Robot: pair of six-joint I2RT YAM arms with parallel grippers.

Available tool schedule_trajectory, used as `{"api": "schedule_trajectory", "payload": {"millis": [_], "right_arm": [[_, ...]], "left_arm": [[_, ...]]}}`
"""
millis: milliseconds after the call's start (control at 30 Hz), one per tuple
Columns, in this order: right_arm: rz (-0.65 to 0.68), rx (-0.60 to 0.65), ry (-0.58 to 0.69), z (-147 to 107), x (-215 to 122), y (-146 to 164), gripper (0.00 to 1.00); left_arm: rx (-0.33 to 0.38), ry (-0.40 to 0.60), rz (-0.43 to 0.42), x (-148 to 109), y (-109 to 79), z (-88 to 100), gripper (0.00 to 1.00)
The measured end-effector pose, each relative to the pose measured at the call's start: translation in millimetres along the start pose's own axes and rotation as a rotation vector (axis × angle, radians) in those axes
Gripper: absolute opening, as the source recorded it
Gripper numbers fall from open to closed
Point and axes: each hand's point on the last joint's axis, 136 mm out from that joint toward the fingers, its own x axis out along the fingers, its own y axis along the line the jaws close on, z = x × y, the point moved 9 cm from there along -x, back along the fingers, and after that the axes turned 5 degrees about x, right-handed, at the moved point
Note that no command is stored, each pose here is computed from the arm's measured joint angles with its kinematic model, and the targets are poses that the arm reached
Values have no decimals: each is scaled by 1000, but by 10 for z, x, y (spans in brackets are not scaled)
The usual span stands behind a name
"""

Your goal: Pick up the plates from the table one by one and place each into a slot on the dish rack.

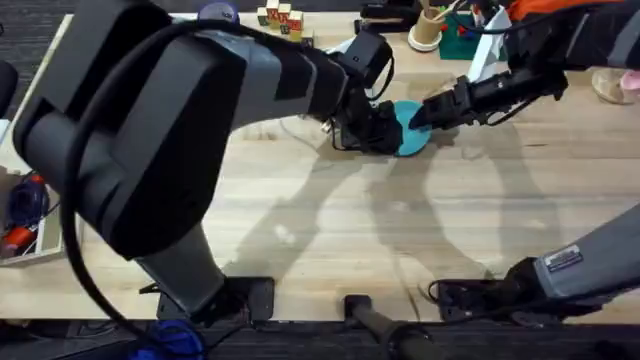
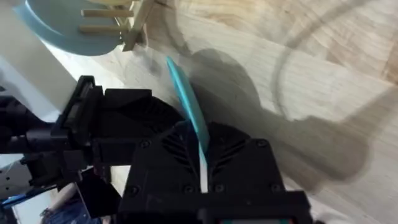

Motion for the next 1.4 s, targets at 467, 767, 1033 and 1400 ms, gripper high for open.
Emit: {"api": "schedule_trajectory", "payload": {"millis": [467,767,1033,1400], "right_arm": [[7,0,-1,3,-2,7,33],[16,3,-2,5,1,18,32],[16,3,-2,5,1,18,32],[24,7,-2,6,2,26,32]], "left_arm": [[2,-9,8,-44,-24,6,41],[30,-83,32,-269,-140,16,40],[89,-205,-26,-739,-408,17,39],[100,-284,22,-1183,-454,-97,40]]}}
